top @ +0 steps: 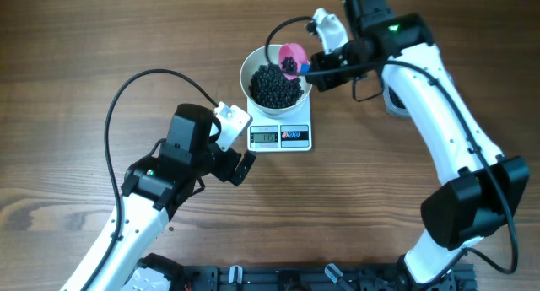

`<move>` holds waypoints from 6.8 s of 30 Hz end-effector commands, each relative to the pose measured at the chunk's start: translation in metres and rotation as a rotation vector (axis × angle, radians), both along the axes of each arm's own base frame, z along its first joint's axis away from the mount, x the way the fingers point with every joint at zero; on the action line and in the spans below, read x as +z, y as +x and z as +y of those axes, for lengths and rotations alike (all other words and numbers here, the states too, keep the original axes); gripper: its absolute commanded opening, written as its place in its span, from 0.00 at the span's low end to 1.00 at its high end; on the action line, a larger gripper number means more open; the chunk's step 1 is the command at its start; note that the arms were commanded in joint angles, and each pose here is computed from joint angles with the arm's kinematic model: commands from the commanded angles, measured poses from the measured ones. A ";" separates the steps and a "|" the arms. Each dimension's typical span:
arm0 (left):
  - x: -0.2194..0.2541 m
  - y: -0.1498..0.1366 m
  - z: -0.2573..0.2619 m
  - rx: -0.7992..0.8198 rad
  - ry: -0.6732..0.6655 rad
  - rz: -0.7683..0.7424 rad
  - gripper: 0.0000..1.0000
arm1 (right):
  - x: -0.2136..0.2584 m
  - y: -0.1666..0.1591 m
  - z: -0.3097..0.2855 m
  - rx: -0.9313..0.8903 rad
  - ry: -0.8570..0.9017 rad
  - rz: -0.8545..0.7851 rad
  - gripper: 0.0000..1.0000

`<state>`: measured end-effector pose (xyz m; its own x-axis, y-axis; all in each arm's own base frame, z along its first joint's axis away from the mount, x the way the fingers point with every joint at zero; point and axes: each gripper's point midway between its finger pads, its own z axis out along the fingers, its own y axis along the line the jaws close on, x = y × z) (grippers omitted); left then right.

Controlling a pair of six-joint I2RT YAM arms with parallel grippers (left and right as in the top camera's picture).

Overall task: Scoop item into bowl and weigh 150g on scale
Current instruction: 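Lift the filled scoop and carry it over the white bowl, then tip the scoop slowly to pour beans into the bowl, then move the empty scoop back right over the bean tub, then dip the scoop into the black beans with the right gripper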

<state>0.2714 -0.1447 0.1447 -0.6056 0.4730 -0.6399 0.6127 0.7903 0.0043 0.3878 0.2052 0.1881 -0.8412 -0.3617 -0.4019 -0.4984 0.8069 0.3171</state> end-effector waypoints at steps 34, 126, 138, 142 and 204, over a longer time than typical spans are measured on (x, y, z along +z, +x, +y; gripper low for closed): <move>-0.002 0.000 0.001 -0.006 0.003 0.004 1.00 | 0.013 0.009 0.014 0.226 -0.246 -0.277 0.04; -0.002 0.000 0.001 -0.006 0.003 0.004 1.00 | 0.021 0.008 0.030 0.256 -0.130 -0.280 0.04; -0.002 0.000 0.001 -0.005 0.003 0.004 1.00 | 0.039 0.013 0.012 0.206 0.147 -0.186 0.04; -0.002 0.000 0.001 -0.006 0.003 0.004 1.00 | 0.041 0.016 0.005 0.181 0.168 -0.180 0.04; -0.002 0.000 0.001 -0.005 0.003 0.004 1.00 | 0.040 -0.033 -0.260 -0.496 -0.713 -0.022 0.04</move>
<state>0.2715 -0.1447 0.1447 -0.6054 0.4729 -0.6402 0.6127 0.7903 0.0044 0.3570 -0.0440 0.2337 -0.9483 -0.1008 -0.3009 -0.0411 0.9793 -0.1984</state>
